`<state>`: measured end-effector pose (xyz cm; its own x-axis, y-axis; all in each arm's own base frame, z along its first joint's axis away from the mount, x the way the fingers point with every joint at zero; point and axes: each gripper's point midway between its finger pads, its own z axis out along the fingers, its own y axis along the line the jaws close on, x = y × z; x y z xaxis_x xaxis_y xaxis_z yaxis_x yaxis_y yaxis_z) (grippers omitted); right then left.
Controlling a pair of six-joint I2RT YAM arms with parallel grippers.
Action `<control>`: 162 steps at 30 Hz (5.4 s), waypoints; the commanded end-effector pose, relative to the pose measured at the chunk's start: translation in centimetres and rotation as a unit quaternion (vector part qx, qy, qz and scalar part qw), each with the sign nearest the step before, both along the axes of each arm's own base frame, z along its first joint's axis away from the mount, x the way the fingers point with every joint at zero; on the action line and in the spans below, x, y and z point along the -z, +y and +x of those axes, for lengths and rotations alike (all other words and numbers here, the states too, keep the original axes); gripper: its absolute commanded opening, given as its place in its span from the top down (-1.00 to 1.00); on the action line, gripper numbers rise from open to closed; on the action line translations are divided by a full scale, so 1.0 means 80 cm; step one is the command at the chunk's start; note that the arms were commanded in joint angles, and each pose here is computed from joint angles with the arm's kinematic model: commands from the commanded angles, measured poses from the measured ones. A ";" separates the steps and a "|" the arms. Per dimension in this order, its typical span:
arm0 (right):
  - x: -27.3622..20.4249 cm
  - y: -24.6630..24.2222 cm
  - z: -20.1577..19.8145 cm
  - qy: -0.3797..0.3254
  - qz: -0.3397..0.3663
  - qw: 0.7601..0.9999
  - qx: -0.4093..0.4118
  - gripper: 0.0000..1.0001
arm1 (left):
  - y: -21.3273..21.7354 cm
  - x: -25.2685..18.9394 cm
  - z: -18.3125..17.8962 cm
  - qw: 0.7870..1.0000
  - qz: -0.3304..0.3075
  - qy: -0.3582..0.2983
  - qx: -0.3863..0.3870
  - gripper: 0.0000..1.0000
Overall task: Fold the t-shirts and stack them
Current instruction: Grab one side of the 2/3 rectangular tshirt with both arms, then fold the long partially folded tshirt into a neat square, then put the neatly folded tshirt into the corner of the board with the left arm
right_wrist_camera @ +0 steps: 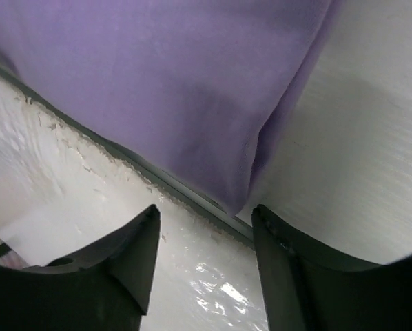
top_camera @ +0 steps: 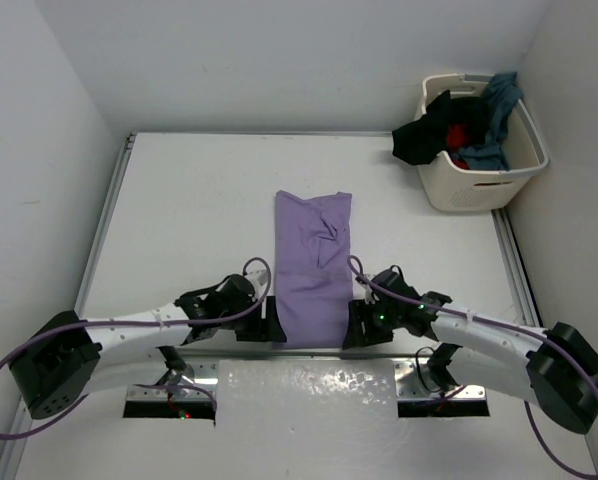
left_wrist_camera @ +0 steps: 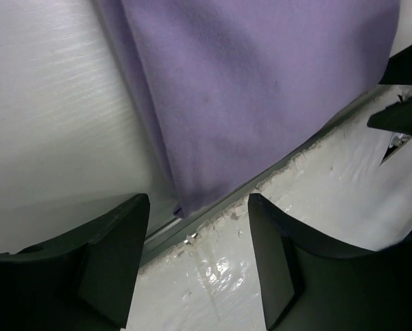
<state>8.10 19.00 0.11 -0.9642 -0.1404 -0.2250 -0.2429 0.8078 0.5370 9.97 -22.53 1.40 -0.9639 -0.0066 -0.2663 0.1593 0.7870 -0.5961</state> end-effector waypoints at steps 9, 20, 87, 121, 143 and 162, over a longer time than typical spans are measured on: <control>0.005 0.012 0.004 -0.001 0.019 1.000 0.001 0.15 | -0.009 0.007 0.001 1.000 0.010 -0.008 0.022 0.24; -0.001 0.012 0.024 -0.040 0.004 0.999 -0.003 0.75 | -0.024 -0.013 0.016 0.999 -0.010 -0.039 0.029 1.00; -0.164 -0.014 0.473 -0.267 0.003 0.957 0.117 1.00 | -0.018 -0.174 0.473 0.959 -0.023 -0.241 -0.148 1.00; -0.154 0.012 0.446 -0.245 0.042 0.960 0.128 -0.98 | -0.076 -0.161 0.381 0.976 -0.097 -0.182 -0.065 -0.99; -0.069 0.027 0.449 -0.177 0.040 0.978 0.103 -0.98 | -0.050 -0.066 0.312 0.988 -0.094 -0.101 -0.070 -0.99; -0.113 0.037 0.517 -0.220 0.042 0.967 0.118 -0.98 | -0.083 -0.127 0.486 0.973 -0.092 -0.205 -0.057 -0.99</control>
